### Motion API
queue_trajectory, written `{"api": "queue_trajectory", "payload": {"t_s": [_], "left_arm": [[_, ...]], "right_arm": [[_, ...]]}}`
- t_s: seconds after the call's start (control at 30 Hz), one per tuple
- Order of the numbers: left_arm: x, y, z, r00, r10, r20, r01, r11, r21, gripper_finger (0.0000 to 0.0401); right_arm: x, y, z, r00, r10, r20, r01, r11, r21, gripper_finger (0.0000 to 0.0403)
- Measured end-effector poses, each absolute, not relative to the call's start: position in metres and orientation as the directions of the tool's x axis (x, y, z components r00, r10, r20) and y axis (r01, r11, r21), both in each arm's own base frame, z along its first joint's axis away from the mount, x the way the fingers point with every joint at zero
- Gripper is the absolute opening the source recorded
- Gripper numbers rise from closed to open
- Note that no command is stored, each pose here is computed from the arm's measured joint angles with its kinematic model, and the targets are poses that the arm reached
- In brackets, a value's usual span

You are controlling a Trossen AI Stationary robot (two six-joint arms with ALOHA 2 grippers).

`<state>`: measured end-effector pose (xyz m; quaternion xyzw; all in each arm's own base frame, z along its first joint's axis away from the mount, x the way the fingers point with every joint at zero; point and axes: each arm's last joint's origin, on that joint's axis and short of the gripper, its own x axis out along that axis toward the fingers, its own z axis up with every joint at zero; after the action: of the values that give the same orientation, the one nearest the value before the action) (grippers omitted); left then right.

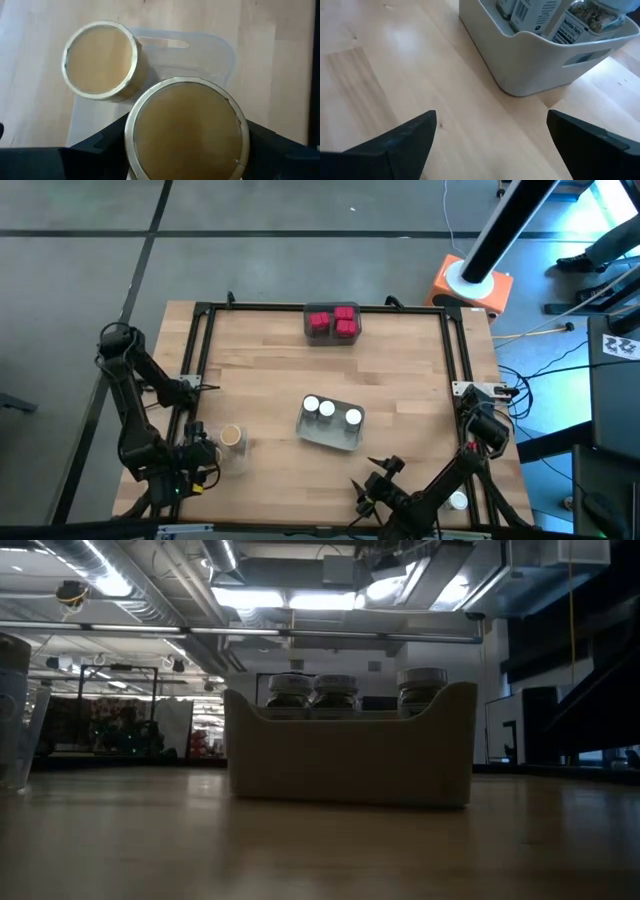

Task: Sort spices by type
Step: Put the brown seasoning bottle into the transparent bin

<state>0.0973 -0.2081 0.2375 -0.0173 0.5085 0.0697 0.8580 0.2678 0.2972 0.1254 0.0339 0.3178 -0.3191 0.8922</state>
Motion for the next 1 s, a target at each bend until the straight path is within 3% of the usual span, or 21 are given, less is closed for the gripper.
{"api": "queue_trajectory", "payload": {"t_s": [0.73,1.0], "left_arm": [[0.094,-0.204,0.208,0.480,0.089,-0.873,-0.168,0.986,0.008,0.0265],[0.093,-0.204,0.206,0.460,0.085,-0.884,-0.220,0.975,-0.021,0.0322]], "right_arm": [[0.279,0.288,0.123,0.533,-0.536,-0.654,0.620,0.774,-0.129,0.0379],[0.278,0.288,0.123,0.531,-0.536,-0.656,0.619,0.775,-0.131,0.0379]]}}
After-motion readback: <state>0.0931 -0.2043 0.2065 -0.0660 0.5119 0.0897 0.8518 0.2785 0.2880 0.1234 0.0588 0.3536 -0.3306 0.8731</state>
